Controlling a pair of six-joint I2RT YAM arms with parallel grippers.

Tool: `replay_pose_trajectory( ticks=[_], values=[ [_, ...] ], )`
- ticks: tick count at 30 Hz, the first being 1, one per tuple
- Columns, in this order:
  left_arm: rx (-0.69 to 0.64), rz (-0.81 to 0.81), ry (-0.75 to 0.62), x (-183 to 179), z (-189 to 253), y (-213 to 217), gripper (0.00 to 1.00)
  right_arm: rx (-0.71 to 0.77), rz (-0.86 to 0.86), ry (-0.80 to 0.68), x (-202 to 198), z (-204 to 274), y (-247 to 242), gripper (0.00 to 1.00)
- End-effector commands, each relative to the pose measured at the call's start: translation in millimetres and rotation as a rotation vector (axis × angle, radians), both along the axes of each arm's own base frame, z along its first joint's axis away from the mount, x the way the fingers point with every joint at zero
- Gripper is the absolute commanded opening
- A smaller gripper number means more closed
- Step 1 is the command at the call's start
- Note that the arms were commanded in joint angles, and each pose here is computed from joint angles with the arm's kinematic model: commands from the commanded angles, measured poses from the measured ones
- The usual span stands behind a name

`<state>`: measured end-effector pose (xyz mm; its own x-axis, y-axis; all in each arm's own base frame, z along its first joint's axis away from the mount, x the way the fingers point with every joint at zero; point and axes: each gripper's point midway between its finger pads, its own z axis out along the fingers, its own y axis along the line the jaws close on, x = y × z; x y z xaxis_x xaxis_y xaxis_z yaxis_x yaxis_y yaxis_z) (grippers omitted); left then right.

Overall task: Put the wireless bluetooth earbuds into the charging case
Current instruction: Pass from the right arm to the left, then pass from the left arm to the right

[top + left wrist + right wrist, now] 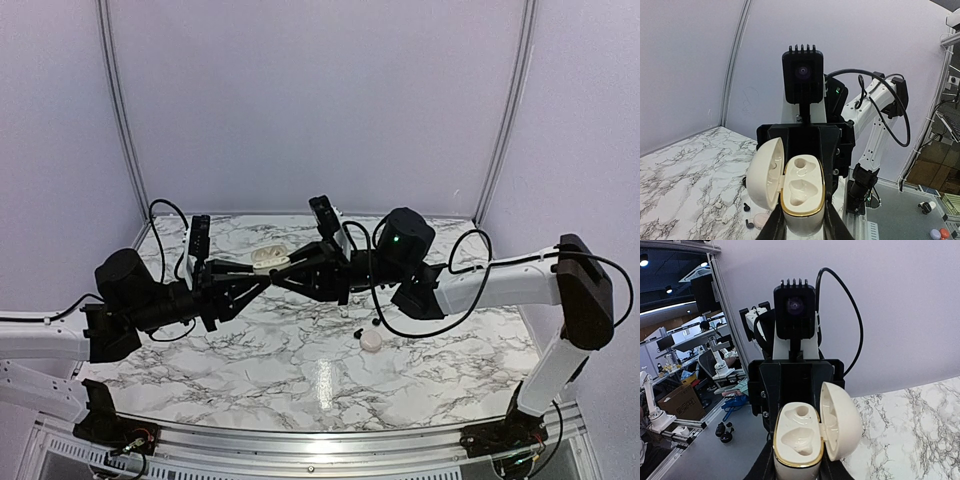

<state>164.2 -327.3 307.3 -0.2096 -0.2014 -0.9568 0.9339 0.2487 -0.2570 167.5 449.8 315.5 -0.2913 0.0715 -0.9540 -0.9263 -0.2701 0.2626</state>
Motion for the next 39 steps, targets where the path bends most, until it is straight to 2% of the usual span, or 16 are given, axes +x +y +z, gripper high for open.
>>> replay_pose_trajectory(
  ticks=[1,6,26,36,39],
  values=[
    [-0.062,-0.004,-0.034,-6,15,5,0.07,-0.017,0.005,0.030,3,-3,-1,0.21],
    [-0.069,0.012,-0.027,-5,15,9,0.05,-0.019,0.000,0.038,9,-3,-8,0.29],
    [-0.017,-0.034,0.009,-5,2,-4,0.05,-0.035,0.036,0.007,4,5,-11,0.34],
    [0.025,-0.044,0.008,-4,-3,-9,0.05,-0.031,0.033,-0.004,4,9,-12,0.25],
    [0.029,-0.041,0.003,-4,-2,-8,0.05,-0.031,0.034,-0.007,4,9,-12,0.17]
  ],
)
